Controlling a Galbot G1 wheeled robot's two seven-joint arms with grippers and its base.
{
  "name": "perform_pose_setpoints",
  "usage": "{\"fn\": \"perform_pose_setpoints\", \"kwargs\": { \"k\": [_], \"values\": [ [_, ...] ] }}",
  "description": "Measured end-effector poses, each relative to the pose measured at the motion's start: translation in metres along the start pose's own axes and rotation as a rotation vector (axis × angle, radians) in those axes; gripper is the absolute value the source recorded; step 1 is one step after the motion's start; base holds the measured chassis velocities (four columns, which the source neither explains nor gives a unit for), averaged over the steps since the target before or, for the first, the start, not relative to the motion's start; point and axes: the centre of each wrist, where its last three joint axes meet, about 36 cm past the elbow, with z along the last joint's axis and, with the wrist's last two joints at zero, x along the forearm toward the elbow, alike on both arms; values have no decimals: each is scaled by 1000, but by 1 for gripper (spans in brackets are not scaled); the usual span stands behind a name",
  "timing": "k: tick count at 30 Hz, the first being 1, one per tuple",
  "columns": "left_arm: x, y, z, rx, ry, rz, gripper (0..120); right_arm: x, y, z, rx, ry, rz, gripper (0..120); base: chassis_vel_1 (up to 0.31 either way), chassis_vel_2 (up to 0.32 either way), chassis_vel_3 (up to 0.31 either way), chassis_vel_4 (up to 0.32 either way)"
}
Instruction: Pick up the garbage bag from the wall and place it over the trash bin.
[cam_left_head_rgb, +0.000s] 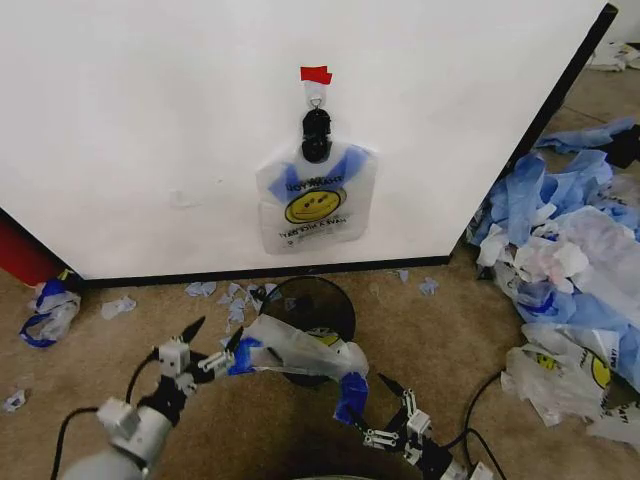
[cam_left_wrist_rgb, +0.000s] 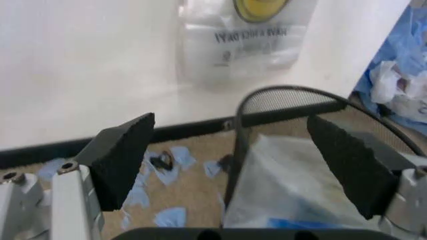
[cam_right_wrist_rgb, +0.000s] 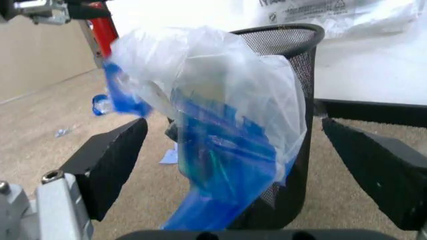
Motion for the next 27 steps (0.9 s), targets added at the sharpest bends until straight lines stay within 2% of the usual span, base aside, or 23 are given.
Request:
{"fn": "perform_pose_setpoints", "kwargs": {
  "k": [4,9,16,17,23,27],
  "values": [
    [7,-5,11,11,4,-6,91,-1,0,-1,0,0,3,97,0,0,0,0],
    [5,-1,6,2,-5,-3,91,-4,-1,-3,1,-2,5,97,0,0,0,0],
    [-24,16,-31,-34,3,77,91,-6,2,-2,-13,-8,35,97,0,0,0,0],
    [-24,16,-31,-34,3,77,91,-6,2,-2,-13,-8,35,97,0,0,0,0],
    [-45,40,-65,-85,50,165,91,-12,-2,-3,-18,-14,57,97,0,0,0,0],
    [-51,48,-76,-108,72,185,91,-15,-5,-1,-17,-11,61,97,0,0,0,0]
  ]
}}
